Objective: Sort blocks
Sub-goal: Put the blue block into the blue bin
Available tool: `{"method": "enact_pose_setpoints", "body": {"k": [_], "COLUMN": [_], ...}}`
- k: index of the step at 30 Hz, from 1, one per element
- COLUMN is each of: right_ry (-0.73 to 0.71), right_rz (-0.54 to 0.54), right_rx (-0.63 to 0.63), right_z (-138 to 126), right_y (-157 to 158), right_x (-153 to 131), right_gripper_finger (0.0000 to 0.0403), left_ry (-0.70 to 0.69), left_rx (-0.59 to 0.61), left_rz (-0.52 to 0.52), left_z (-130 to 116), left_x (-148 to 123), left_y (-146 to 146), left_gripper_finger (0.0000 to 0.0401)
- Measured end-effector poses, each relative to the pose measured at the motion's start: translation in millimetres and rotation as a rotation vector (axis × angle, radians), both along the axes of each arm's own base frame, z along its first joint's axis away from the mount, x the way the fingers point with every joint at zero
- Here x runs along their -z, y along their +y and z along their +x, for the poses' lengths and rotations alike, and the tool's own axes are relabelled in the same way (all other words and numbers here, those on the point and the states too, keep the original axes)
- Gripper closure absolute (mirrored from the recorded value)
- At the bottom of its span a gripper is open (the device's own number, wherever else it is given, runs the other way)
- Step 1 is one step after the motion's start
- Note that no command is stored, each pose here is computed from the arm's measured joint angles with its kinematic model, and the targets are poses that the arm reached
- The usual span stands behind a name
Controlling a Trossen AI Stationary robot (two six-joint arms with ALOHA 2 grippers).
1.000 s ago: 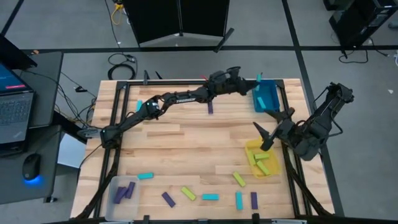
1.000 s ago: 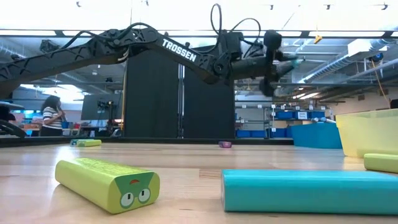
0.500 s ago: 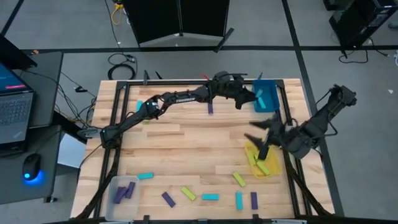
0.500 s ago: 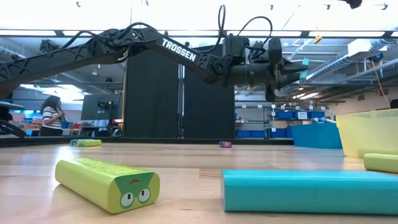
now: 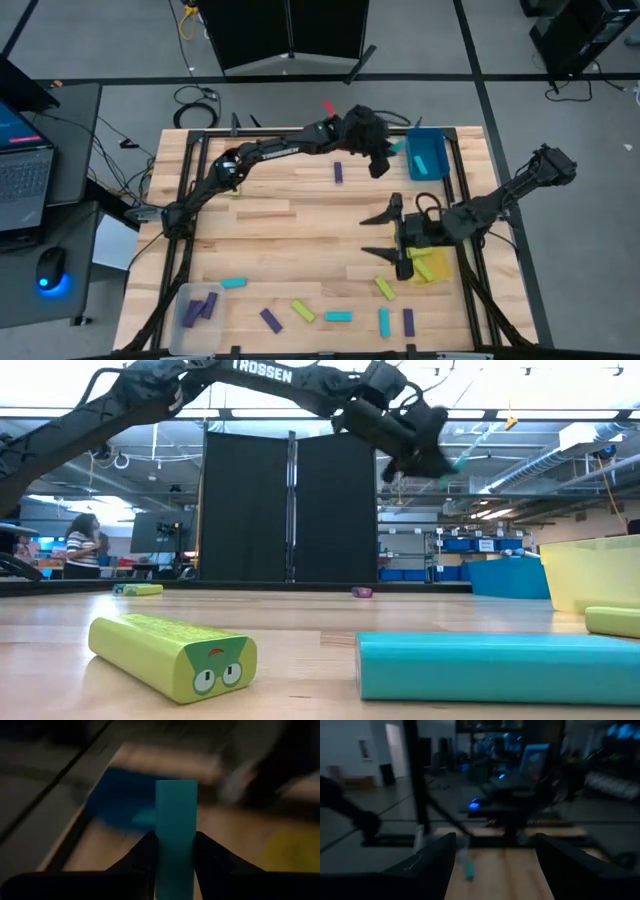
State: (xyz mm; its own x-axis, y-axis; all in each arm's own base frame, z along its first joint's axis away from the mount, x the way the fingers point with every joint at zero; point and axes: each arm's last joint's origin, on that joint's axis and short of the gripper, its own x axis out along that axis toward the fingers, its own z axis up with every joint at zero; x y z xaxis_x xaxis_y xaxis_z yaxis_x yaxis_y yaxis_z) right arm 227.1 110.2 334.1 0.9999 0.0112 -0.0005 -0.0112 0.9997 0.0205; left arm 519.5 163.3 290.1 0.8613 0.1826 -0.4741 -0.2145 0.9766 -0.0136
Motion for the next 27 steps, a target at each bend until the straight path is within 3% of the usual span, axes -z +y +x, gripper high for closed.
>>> {"method": "enact_pose_setpoints", "body": {"k": [5,9,14,19,27], "right_ry": [-0.024,0.021,0.034,-0.014,-0.073], "right_rz": [-0.095,-0.098,-0.077,0.036,0.201], "right_rx": [0.255,0.533,0.769,0.752,0.829], "right_z": [-17,-45,-85,-109,-120], "right_y": [-6,-14,-14,-24,-57], "right_x": [-24,-26,-10,22,95], "right_gripper_finger": [0.0121,0.0118,0.0116,0.0116,0.0119], "left_ry": [0.28,0.322,0.318,0.313,0.278], "left_rx": [-0.176,-0.192,-0.192,-0.184,-0.129], "left_rz": [0.152,0.218,0.259,0.259,0.292], "left_z": [-12,-10,-6,-5,1], "left_x": [15,16,15,14,9], "left_y": [-8,-24,-33,-37,-57], "left_gripper_finger": [0.0298,0.0298,0.0298,0.0298,0.0298]}}
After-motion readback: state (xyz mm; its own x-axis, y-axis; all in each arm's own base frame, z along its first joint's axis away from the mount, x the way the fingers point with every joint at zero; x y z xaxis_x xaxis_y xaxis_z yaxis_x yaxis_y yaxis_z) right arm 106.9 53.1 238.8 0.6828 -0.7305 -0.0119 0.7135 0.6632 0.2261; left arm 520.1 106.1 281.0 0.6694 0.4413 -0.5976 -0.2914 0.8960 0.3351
